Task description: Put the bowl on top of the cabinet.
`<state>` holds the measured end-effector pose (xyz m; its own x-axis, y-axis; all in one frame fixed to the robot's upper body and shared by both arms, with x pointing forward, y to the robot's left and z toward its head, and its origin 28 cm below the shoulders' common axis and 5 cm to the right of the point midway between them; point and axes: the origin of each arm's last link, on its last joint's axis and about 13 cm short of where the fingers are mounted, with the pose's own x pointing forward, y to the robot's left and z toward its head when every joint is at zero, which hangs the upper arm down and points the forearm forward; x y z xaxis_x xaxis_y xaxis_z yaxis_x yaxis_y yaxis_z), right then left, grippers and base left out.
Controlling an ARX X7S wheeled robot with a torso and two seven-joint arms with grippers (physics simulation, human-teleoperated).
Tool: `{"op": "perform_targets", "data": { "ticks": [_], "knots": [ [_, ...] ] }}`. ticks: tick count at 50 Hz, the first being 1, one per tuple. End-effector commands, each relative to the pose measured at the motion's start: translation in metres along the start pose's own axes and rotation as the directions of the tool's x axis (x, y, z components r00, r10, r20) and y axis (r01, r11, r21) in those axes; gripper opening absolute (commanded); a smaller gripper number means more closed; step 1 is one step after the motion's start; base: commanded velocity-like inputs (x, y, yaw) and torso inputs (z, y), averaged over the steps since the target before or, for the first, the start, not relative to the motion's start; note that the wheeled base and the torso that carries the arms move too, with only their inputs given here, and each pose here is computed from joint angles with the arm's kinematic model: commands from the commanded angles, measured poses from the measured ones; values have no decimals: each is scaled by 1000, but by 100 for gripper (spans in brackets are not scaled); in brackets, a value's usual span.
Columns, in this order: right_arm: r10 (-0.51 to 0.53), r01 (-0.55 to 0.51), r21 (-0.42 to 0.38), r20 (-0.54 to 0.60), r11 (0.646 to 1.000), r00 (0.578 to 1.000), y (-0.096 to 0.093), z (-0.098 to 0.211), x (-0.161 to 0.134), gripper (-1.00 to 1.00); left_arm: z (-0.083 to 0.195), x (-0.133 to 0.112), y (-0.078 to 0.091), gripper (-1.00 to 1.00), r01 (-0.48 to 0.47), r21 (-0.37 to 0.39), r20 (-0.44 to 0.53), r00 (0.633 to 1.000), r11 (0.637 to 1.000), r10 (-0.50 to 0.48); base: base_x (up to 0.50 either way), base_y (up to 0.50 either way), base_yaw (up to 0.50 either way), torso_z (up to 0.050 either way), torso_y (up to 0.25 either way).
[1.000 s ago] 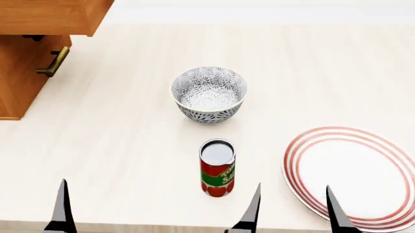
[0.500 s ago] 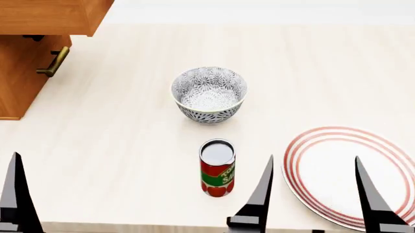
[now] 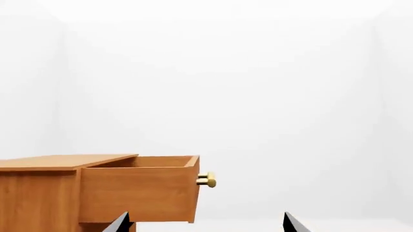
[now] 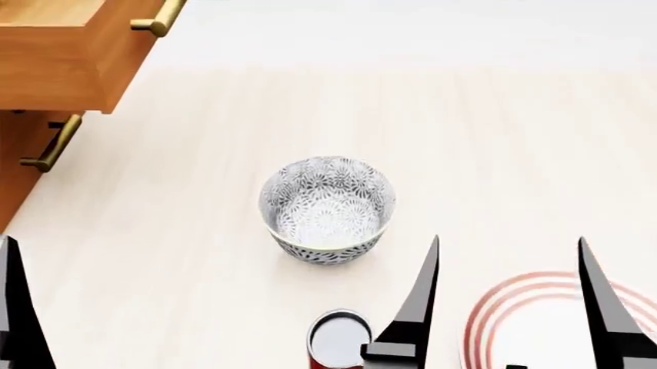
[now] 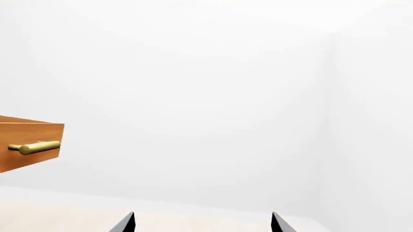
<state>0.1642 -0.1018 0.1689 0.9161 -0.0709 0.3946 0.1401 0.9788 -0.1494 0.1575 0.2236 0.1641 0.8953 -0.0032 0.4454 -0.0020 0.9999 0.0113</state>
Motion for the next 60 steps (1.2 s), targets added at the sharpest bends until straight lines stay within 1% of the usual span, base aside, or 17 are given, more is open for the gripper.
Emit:
{"op": "perform_targets", "data": {
  "ticks": [1,19,20,21,24,25,27,29,30,32,39,60],
  "knots": [
    [0,0,1,5,1000,1000,-1,2,0,100,2,0,0,100,-1,-6,1,1000,1000,1,500,0,0,0,0],
    [-6,6,9,5,1000,1000,-2,2,-1,100,4,-1,-1,100,-1,-8,2,1000,1000,1,500,0,0,0,1],
    [-12,12,19,9,1000,1000,-2,2,-1,100,4,-1,-1,100,-1,-8,2,1000,1000,1,500,0,0,0,0],
    [-22,22,48,12,999,1000,-2,2,-1,100,3,-1,-1,100,-1,-9,1,1000,1000,1,500,0,0,0,0],
    [-18,17,42,7,999,1000,-2,1,-1,100,3,-1,-1,100,1,-10,0,1000,1000,-1,152,0,0,0,0],
    [-13,13,51,8,999,1000,-2,1,-1,100,2,-1,-1,100,4,-14,-3,1000,1000,-4,0,0,0,0,0],
    [1,-1,-16,1,1000,1000,-1,1,-1,100,2,-1,-1,100,5,-14,-3,1000,1000,-5,0,0,0,0,0],
    [0,0,20,10,1000,1000,-1,2,-1,100,2,-1,-1,100,5,-13,-2,1000,1000,-5,2,191,0,0,0],
    [11,-11,-15,0,1000,1000,-1,2,-1,100,3,-1,-1,100,4,-13,-2,1000,1000,-4,109,500,0,0,0],
    [8,-8,6,2,1000,1000,0,1,-1,100,3,-1,-1,100,3,-13,-2,1000,1000,-3,109,500,0,0,0],
    [16,-16,-5,2,1000,1000,0,2,-1,100,1,-1,-1,100,7,-12,-3,1000,1000,-7,109,500,0,0,0],
    [21,-21,-3,1,1000,1000,0,2,-1,100,5,-2,-2,100,6,-11,0,1000,1000,-6,111,500,0,0,1]
  ]
}}
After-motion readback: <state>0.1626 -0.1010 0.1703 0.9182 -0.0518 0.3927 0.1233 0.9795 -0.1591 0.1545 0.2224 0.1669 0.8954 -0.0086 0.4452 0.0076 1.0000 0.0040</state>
